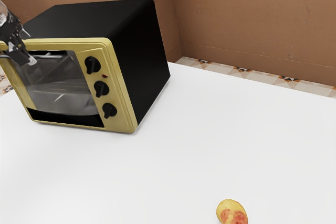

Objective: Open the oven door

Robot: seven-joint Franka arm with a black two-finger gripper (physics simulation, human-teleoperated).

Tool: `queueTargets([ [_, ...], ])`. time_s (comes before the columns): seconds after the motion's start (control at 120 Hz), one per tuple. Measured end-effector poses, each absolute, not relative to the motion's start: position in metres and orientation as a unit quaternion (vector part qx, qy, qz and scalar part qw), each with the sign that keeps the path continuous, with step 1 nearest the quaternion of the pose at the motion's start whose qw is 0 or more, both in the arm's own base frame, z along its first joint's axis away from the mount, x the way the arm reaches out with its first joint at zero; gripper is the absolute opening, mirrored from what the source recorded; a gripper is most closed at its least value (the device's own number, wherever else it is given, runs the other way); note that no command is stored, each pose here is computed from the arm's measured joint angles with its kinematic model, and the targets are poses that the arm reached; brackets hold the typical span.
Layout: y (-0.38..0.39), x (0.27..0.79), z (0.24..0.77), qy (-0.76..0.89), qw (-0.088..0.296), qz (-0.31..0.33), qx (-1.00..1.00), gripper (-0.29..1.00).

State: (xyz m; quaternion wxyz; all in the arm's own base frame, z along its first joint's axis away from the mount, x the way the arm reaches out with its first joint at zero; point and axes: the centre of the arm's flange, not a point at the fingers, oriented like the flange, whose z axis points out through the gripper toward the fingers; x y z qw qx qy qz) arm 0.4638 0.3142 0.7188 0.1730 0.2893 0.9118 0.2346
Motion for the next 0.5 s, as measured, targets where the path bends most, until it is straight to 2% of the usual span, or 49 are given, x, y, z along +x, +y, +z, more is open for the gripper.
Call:
queueTargets([
  [0.242, 0.319, 0.461, 0.720, 0.903, 0.169, 0.246, 0.308, 0.70],
  [0.5, 0.313, 0.463, 0.697, 0.893, 0.151, 0.234, 0.353, 0.70],
])
